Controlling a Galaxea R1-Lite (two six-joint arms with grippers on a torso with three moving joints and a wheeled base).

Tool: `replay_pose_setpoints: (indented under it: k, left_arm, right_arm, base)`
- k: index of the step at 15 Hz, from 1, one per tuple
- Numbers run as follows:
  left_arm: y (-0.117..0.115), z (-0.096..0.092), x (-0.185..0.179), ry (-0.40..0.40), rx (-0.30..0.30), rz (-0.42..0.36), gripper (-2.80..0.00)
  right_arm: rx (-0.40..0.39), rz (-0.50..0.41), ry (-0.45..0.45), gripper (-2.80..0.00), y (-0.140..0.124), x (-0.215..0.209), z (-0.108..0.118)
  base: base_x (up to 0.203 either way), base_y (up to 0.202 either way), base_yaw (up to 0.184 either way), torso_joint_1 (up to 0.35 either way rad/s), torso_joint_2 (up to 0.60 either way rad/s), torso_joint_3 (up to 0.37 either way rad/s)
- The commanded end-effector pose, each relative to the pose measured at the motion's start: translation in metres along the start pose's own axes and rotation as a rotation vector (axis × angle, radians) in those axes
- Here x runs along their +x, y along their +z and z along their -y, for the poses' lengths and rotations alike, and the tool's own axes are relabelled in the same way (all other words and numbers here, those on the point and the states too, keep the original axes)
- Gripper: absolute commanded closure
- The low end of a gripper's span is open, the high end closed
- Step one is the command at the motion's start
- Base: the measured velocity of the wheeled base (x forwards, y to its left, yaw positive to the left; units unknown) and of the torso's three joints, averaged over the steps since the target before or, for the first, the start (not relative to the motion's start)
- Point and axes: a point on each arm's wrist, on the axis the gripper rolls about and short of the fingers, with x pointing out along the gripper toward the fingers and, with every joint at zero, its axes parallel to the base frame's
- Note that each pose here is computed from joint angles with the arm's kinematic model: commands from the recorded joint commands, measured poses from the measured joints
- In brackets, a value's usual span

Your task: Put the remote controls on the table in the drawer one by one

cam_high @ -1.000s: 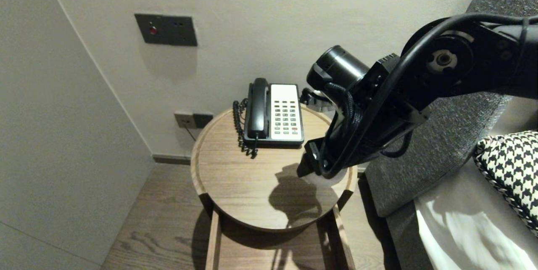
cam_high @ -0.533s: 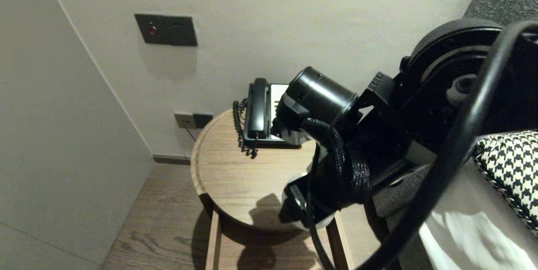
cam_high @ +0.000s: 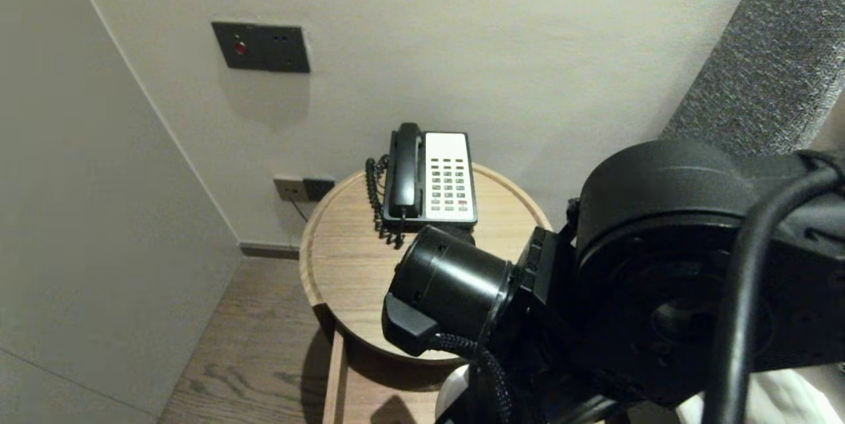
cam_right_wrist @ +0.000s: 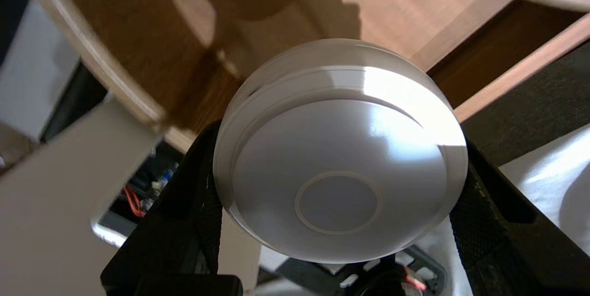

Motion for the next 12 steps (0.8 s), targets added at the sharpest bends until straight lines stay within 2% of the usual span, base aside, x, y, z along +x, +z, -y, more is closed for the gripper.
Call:
replay_pose_setpoints:
  k: [1,12]
  left_arm:
    - [0.0,0.0,0.0,0.0,-0.001,-0.001,0.0]
    - [0.0,0.0,0.0,0.0,0.001,-0.001,0.0]
  right_arm:
    - [-0.02,-0.037,-0.005,0.0,-0.004,0.009,-0.009]
    - [-0.041,-0.105,-0.003,0.0,0.002,0.041,-0.027]
  base:
    - [0.0,0.0,0.0,0.0,0.0,0.0]
    - [0.0,0.0,0.0,0.0,0.0,0.0]
